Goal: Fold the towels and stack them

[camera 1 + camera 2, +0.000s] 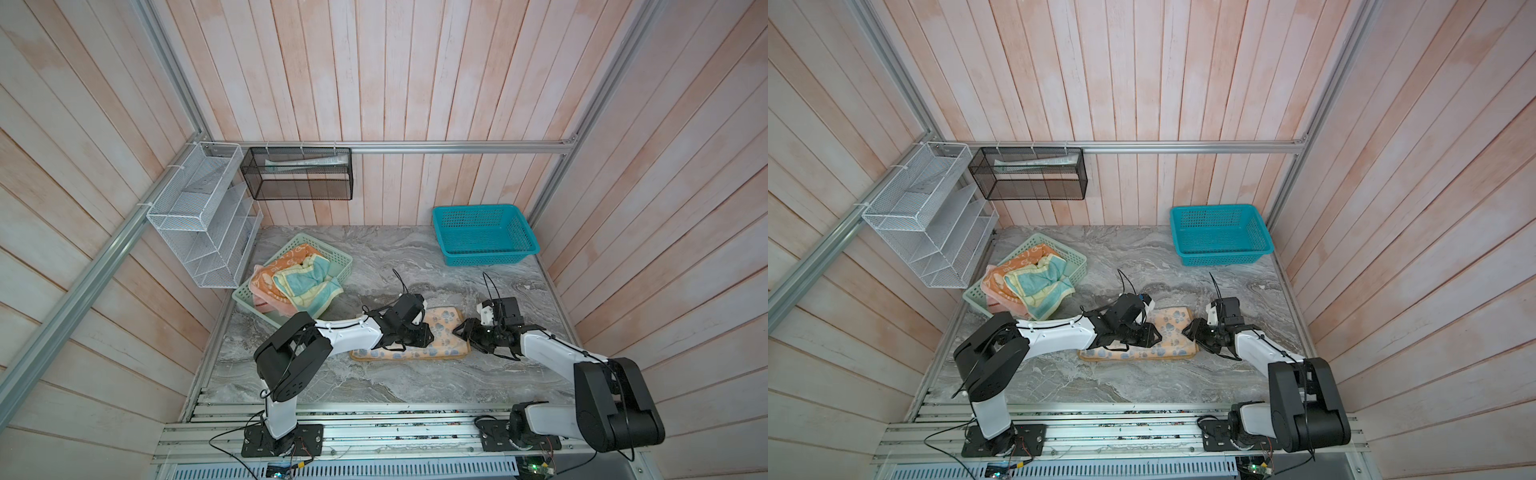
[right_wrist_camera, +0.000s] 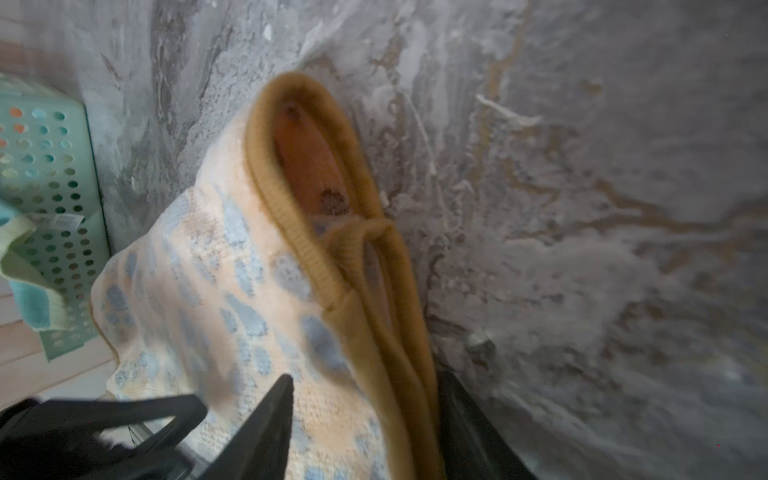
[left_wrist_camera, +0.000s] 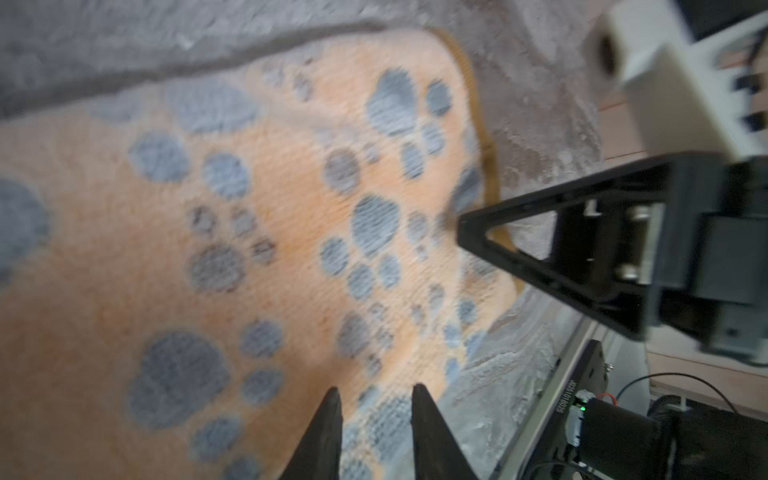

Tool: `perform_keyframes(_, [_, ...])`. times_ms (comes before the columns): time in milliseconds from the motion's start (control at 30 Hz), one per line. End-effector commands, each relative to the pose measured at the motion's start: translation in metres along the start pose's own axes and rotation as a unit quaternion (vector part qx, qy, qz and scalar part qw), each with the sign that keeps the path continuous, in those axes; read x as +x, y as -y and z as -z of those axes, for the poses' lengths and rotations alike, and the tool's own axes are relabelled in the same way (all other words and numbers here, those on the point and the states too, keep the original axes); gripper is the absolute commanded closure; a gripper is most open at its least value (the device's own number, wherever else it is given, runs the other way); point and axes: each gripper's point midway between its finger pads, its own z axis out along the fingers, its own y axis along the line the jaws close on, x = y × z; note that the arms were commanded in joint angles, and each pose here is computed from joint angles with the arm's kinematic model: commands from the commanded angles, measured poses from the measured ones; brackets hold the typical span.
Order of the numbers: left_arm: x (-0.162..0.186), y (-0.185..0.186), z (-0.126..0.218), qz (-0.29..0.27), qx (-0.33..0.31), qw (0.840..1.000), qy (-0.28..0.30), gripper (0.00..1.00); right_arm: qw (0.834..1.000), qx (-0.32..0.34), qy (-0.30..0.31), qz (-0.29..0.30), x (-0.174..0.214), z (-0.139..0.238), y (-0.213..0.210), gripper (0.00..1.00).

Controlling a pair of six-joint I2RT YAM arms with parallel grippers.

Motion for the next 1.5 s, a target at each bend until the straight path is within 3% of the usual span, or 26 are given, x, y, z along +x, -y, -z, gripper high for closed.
perform_keyframes(0, [0.007,-0.015,-0.001,0.031,-0.002,1.000,-0.002,0.70,0.999,0.014,-0.042,-0.019,0.020,-0.015,0.008,0.53])
perform_keyframes(300, [0.027,-0.039,-0.005,0.063,-0.004,0.998,-0.020,0.71,0.998,-0.005,-0.064,-0.007,0.015,-0.037,-0.016,0.65])
perform_keyframes(500, [0.021,-0.041,0.004,0.061,-0.003,0.998,-0.013,0.71,0.998,0.003,-0.055,0.030,-0.001,-0.042,-0.037,1.00])
perform_keyframes(700, [-0.026,-0.044,0.051,0.026,-0.024,0.998,0.050,0.57,0.988,0.047,0.052,0.137,-0.079,-0.010,-0.082,1.00])
perform_keyframes(867, [-0.057,-0.055,0.083,0.004,-0.045,0.994,0.095,0.56,0.966,0.069,0.144,0.204,-0.159,0.014,-0.118,1.00])
perform_keyframes(1067, [-0.063,-0.067,0.076,0.010,-0.048,0.995,0.090,0.56,0.941,0.059,0.219,0.251,-0.255,0.032,-0.159,1.00])
perform_keyframes(1167, [-0.061,-0.073,0.067,0.017,-0.048,0.996,0.078,0.56,0.934,0.058,0.250,0.247,-0.297,0.030,-0.157,1.00])
perform_keyframes(1333, [-0.057,-0.084,0.059,0.033,-0.050,0.996,0.067,0.56,0.954,0.061,0.213,0.200,-0.343,-0.013,-0.114,1.00])
perform_keyframes(1467, [-0.055,-0.093,0.062,0.047,-0.054,0.995,0.067,0.56,0.977,0.040,0.115,0.177,-0.330,-0.054,-0.101,1.00])
